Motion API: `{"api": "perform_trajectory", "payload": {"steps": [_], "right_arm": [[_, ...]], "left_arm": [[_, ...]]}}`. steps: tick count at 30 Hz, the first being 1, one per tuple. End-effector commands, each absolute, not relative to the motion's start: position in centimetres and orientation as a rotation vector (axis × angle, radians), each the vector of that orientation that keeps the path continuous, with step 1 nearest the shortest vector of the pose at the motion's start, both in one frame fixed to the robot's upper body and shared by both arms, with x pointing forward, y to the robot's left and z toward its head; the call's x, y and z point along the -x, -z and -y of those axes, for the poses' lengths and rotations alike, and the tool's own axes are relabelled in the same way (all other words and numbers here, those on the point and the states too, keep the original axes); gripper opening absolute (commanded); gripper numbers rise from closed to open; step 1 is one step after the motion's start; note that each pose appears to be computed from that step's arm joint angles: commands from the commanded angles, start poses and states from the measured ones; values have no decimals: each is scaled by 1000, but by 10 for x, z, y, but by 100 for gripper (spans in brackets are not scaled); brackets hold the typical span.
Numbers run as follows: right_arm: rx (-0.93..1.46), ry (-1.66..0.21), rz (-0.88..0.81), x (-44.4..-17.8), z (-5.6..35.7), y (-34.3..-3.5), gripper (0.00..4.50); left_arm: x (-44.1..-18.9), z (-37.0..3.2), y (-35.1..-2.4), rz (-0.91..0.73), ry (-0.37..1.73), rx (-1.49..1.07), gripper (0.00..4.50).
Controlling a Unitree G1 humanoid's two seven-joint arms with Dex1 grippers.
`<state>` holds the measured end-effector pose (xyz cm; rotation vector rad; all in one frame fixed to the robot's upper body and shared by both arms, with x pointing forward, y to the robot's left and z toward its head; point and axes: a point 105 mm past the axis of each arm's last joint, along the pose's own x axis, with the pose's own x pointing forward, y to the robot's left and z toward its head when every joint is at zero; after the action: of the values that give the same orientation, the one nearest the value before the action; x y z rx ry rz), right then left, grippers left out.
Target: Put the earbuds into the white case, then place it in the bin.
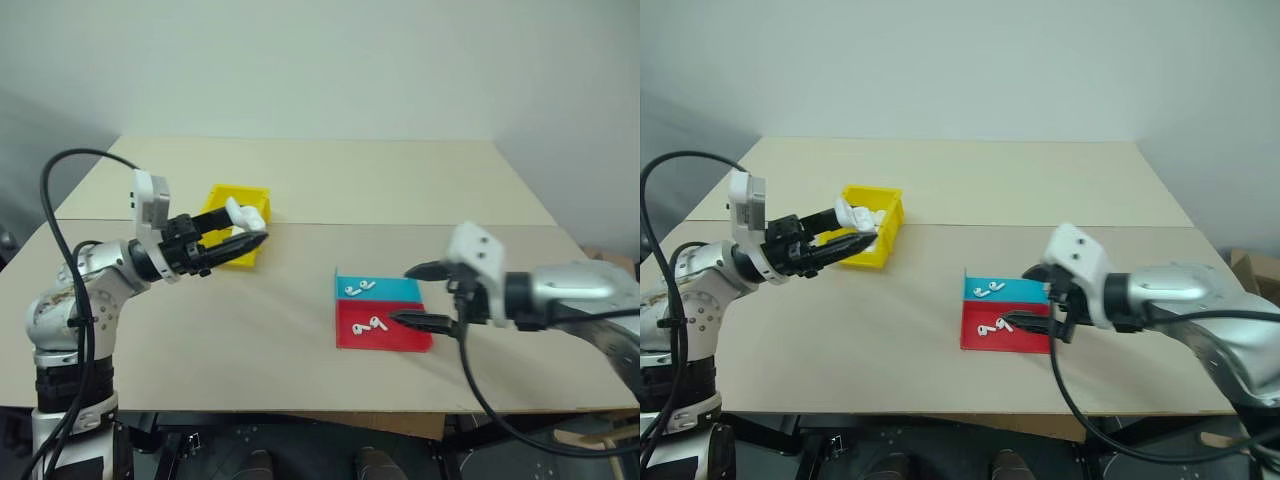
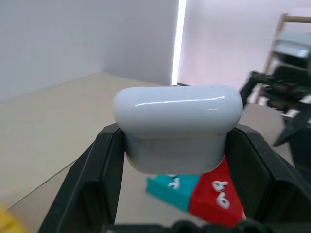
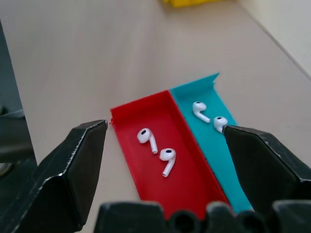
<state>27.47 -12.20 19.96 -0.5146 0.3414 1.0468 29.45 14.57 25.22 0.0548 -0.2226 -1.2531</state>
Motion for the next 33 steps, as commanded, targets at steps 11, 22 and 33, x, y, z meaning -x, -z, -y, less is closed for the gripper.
{"api": "perform_trajectory", "payload": {"steps": [11,22,33], "right_arm": [[957,-1208,-453,-301,81,-156,251],[1038,-1292,-501,-309,67,-136,251],[1054,-1280,-541,-313,71,-123,125]], "left_arm": [[-263,-113,-244,347,1641,-126,279],[-254,-115,-243,345,1607,-159,279],[-252,-114,-245,347,1593,-163,279]]}}
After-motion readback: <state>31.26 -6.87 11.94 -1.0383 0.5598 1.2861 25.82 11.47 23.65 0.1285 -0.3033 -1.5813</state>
